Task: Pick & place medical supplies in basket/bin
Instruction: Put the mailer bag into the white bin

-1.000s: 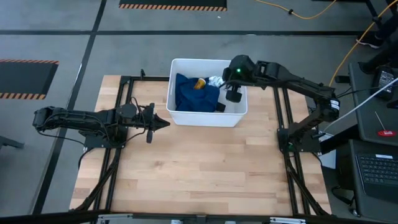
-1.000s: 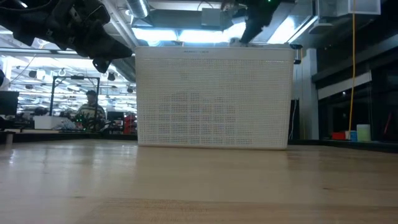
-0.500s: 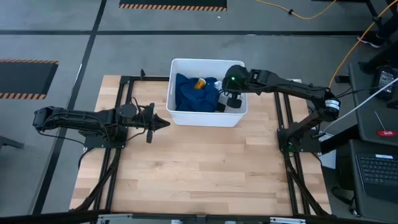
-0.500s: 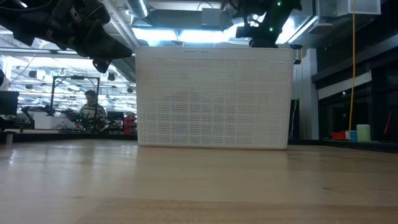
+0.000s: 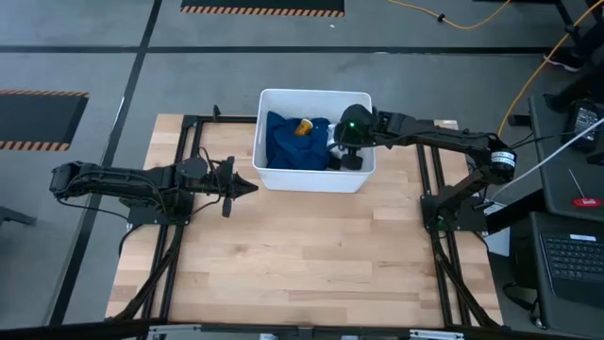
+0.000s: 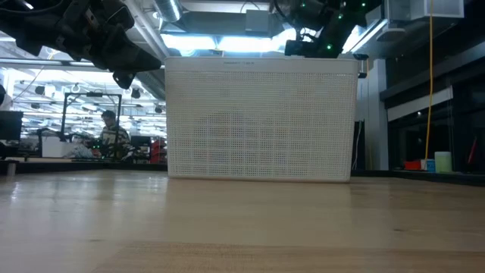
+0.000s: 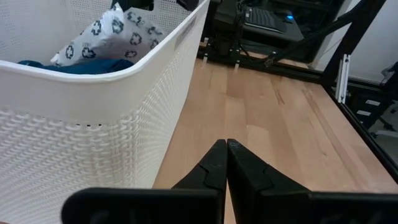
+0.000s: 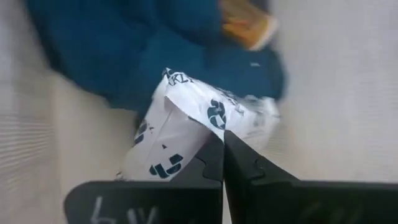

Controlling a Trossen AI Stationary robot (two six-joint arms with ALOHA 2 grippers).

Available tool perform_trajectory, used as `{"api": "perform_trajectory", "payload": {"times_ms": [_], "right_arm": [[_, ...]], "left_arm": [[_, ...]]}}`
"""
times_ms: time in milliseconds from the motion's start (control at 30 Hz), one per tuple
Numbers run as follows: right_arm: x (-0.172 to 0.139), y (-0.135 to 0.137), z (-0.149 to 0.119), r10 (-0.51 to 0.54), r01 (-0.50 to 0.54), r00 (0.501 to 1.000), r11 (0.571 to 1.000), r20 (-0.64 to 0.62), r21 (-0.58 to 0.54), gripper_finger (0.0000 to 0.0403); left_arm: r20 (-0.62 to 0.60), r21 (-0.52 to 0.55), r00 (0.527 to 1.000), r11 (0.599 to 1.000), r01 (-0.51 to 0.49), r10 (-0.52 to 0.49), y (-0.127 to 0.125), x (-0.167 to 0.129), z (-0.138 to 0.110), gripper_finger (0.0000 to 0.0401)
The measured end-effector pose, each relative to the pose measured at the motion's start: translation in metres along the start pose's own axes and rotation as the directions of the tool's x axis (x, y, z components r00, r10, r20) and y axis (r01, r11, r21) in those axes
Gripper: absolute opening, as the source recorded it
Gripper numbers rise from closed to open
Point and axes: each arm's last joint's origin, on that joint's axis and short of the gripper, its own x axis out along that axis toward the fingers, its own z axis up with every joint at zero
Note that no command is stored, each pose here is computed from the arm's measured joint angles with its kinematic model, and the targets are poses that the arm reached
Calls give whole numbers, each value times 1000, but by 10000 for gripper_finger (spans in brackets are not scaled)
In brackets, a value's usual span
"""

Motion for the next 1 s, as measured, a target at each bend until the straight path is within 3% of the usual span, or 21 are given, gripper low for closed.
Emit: {"api": "perform_trajectory", "payload": {"times_ms": [233,567,1000], "right_arm": [[4,7,-5,157,-157,987,988,30,7,0],[4,3,5,124,-127,984,992,130,13,9],[4,2,6,117,-120,982,993,145,14,20]], "left_arm": [[0,0,1000,1000,0,0,0,0,0,4],[-4,-1,1000,1000,-1,1,0,0,0,4],[-8,51,1000,999,-2,2,0,0,-1,4]]}}
